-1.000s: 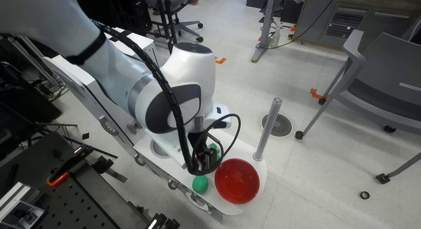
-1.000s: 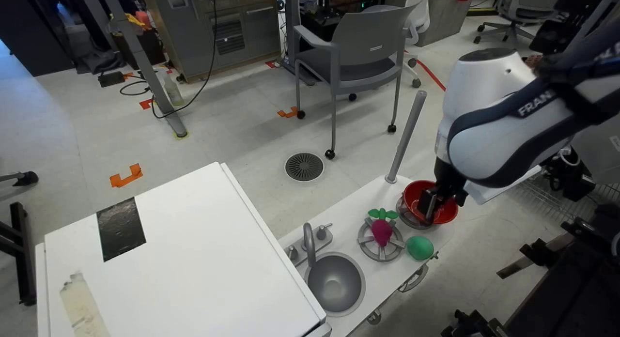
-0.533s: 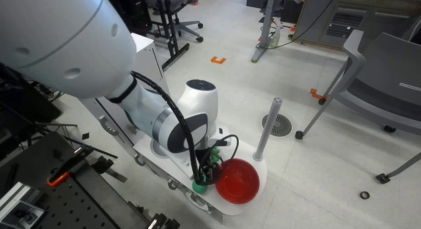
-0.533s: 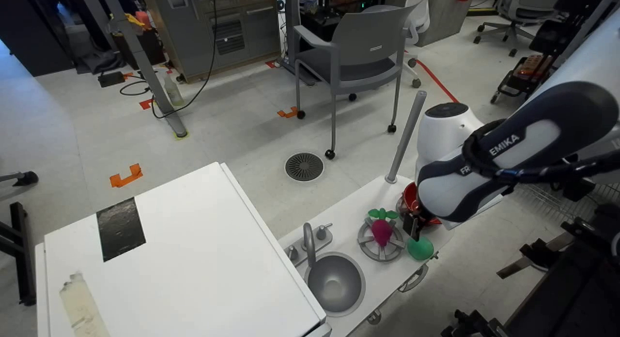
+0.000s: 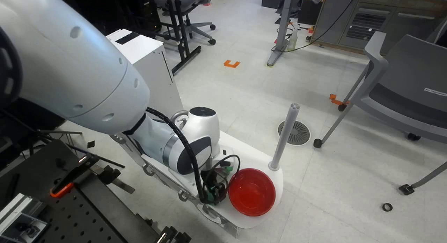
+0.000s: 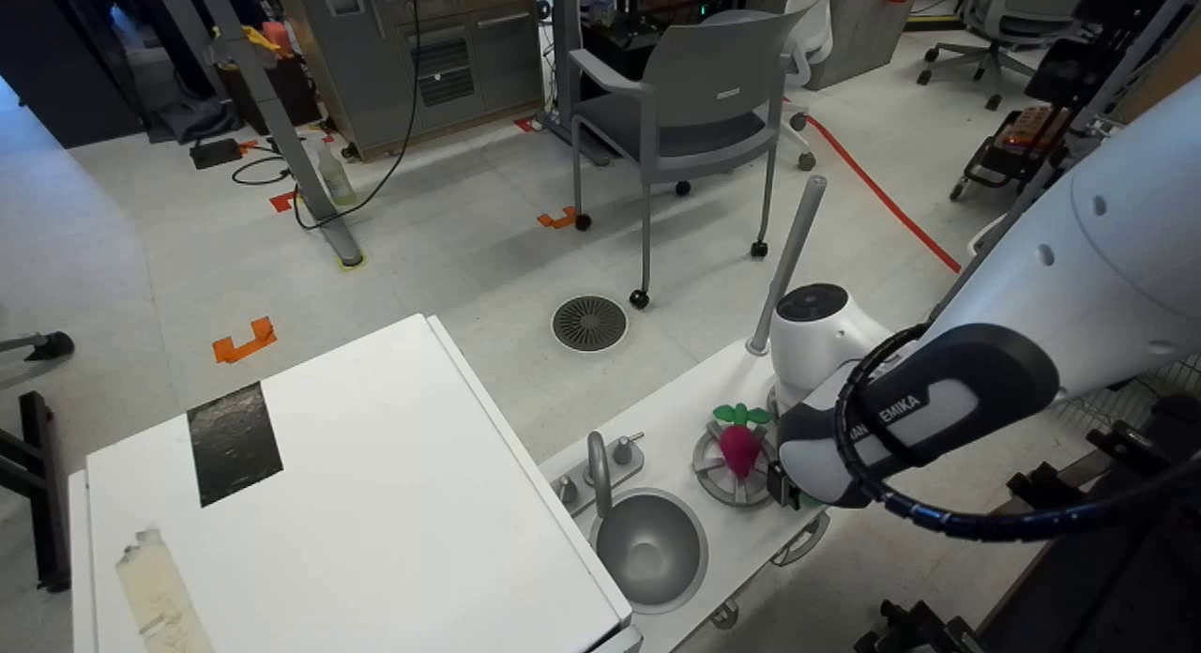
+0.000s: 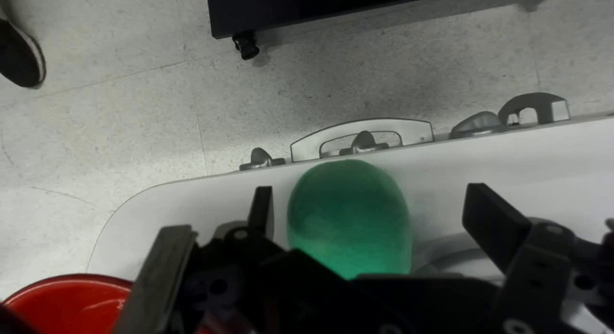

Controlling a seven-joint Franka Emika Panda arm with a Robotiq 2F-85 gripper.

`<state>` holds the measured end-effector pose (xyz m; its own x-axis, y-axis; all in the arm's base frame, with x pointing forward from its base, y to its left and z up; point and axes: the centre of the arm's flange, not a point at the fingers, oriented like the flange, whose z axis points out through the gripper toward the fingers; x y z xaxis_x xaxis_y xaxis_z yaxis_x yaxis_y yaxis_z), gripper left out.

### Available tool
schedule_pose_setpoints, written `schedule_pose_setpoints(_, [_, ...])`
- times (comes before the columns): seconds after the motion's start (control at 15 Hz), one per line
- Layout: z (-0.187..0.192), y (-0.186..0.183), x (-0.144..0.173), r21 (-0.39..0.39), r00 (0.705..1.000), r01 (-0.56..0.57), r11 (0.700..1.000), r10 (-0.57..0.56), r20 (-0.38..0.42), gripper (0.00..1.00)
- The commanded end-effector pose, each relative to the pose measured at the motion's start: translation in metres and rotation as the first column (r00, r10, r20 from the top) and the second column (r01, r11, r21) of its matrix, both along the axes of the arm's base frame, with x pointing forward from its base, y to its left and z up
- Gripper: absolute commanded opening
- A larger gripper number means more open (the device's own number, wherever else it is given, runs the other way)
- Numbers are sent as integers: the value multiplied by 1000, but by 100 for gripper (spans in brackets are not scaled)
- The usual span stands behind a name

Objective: Put the green plushie in the bowl

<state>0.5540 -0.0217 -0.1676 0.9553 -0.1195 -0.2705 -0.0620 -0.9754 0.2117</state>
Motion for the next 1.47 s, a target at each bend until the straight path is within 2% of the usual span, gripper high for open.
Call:
schedule_pose_setpoints(0.0, [-28,0,15,-95,1000,-3,996,3,-4,72])
schedule_pose_setpoints(0.13, [-36,-1,18,-127,1000,2,992,-2,-3,70])
schedule_pose_setpoints(0.27, [-39,-1,20,-149,1000,1,989,-2,-3,55])
schedule_pose_setpoints(0.4, [-26,10,19,-135,1000,-17,991,16,-10,39])
schedule_pose_setpoints(0.6, [27,42,-3,-26,993,-114,993,113,-29,17])
schedule_pose_setpoints(0.73, [65,48,-14,26,985,-167,986,168,-49,6])
schedule_pose_setpoints(0.93, [109,52,-1,56,986,-161,985,164,-39,5])
schedule_pose_setpoints(1.07, [129,39,17,30,994,-111,993,112,-11,6])
schedule_pose_setpoints(1.4, [143,-19,60,9,999,40,999,-40,-10,6])
